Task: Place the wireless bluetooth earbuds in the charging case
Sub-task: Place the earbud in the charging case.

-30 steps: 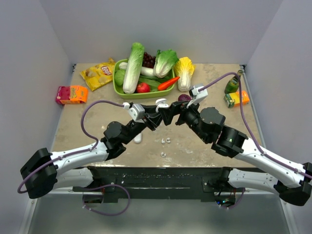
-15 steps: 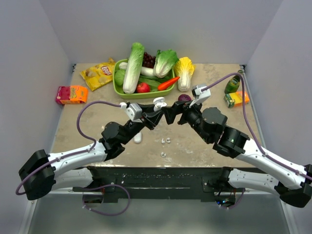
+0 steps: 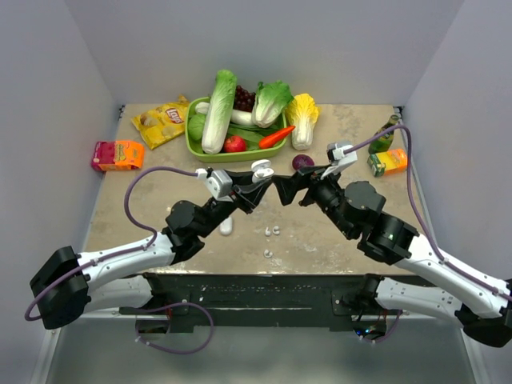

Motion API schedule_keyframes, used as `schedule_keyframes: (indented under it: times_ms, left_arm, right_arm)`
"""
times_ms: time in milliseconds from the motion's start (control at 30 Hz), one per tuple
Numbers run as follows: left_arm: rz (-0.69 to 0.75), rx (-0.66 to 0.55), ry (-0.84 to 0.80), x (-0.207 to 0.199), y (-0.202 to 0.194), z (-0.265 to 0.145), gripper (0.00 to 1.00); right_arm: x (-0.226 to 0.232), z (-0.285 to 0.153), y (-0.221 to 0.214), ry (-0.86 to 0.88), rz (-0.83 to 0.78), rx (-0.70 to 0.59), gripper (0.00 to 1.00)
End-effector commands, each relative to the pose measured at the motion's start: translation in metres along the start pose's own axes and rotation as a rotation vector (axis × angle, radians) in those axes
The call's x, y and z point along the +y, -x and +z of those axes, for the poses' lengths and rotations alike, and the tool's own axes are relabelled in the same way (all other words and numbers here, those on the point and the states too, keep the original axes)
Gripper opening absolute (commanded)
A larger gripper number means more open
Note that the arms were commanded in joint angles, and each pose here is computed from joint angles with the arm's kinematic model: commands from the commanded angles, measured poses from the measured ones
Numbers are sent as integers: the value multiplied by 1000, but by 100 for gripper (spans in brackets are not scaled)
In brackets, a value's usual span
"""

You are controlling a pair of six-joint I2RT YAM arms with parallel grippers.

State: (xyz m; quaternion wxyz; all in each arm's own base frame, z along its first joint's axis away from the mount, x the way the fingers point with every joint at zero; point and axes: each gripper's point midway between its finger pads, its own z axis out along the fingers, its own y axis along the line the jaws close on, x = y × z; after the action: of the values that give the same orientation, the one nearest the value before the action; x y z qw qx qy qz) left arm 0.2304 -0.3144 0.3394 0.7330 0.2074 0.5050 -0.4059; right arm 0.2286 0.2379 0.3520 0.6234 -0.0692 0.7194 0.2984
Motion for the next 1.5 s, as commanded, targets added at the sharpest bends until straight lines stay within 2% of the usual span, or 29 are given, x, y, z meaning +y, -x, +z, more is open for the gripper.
schedule_keyframes:
  times_ms: [0, 567, 1467]
  left_arm:
    - [-9, -51, -23, -6, 16, 5, 0]
    - [-9, -26, -44, -10, 7, 10, 0]
    - [-9, -68, -54, -12, 24, 4, 0]
  right_arm:
    - [18, -4, 24, 97, 34, -76, 91]
    - [34, 11, 25, 132, 34, -60, 93]
    - [9, 8, 12, 24, 12, -51, 93]
